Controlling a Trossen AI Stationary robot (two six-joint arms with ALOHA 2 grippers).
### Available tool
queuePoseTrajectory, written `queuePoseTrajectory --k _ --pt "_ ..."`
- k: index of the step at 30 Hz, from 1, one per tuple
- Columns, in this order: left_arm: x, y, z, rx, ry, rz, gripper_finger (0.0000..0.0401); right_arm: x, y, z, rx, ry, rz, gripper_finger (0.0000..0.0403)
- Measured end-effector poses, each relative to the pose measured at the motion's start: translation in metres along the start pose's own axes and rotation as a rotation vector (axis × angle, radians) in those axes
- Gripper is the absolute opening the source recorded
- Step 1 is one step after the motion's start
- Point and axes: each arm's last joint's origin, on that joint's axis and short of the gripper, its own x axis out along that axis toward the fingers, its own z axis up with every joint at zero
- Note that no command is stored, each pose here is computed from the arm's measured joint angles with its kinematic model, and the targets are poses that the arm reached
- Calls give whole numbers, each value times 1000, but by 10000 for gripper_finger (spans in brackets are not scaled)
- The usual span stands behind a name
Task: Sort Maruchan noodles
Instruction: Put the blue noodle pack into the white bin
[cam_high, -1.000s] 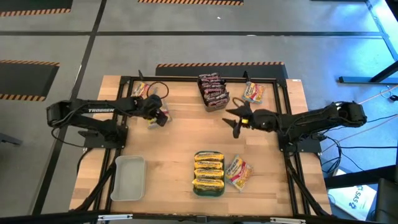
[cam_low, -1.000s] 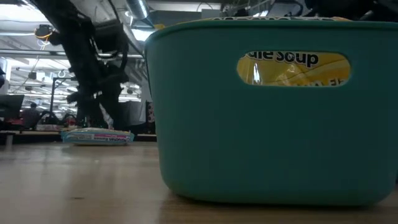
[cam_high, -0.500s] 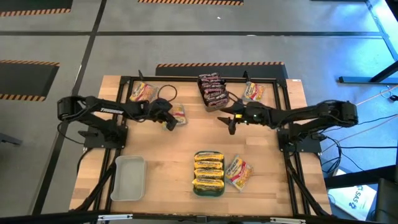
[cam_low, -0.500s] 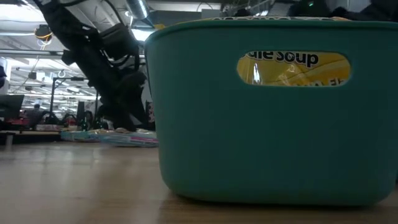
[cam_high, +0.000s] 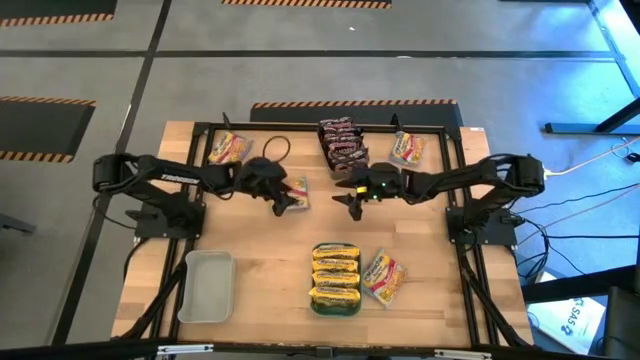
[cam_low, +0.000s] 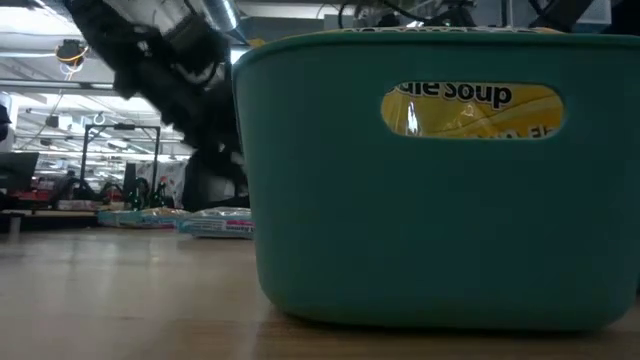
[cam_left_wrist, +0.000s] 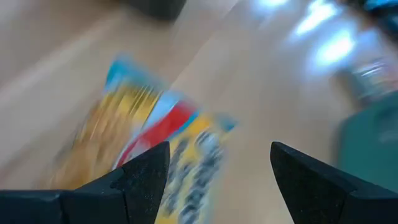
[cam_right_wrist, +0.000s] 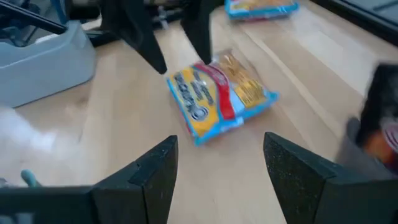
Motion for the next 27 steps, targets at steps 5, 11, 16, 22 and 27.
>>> queuePoseTrajectory --k 5,11,16,22,27 --pt "-23 -3 23 93 -37 18 272 11 3 10 -38 -10 42 218" --pt "-34 25 25 145 -39 278 273 41 4 15 -47 18 92 218" --pt "-22 45 9 106 61 306 273 74 5 25 -69 38 143 218" --pt "-13 54 -1 91 115 331 273 108 8 30 -150 126 169 218" --pt "-11 55 -3 95 140 337 273 123 13 24 -283 163 189 218"
